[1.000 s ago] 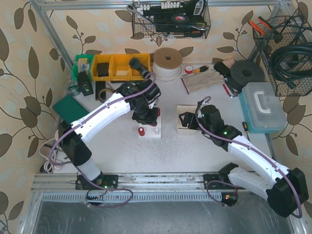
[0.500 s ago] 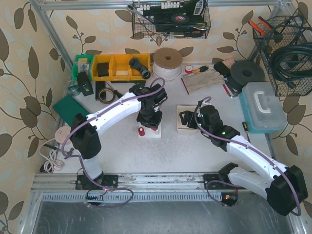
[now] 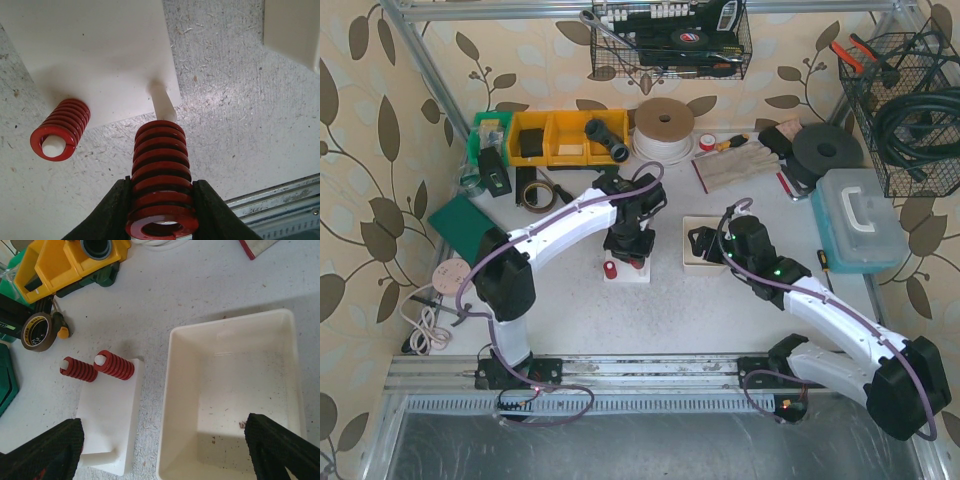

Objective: Install the large spring

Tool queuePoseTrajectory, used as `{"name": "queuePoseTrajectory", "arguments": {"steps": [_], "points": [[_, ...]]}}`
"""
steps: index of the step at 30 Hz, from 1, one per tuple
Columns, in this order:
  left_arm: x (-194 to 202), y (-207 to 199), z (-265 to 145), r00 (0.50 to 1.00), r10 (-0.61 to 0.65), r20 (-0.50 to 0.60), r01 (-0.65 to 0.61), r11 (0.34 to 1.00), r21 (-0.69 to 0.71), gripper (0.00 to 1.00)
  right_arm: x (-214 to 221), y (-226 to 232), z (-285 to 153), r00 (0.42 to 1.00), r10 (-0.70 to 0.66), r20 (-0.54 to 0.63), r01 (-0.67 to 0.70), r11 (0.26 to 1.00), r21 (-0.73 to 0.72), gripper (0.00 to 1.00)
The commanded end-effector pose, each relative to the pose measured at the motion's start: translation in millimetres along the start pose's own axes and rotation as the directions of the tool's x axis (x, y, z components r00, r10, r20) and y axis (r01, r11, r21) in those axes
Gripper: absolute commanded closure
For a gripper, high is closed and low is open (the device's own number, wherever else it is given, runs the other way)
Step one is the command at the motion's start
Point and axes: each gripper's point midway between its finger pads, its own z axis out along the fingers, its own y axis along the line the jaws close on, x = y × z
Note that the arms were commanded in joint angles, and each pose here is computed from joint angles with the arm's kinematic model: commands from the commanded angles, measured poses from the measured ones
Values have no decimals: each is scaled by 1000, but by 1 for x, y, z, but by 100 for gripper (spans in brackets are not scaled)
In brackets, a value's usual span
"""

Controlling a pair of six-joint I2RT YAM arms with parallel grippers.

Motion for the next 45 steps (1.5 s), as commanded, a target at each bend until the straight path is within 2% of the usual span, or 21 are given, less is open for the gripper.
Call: {"name": "queuePoseTrajectory", "arguments": {"steps": [1,45], "points": [[-5,-8,-9,999,31,20,-31,999,10,100,1,-4,2,1000,5,12,-5,1000,15,13],[-14,-13,31,992,57,-111,-62,997,-39,100,1,-5,2,1000,7,18,-7,1000,16,14]]}}
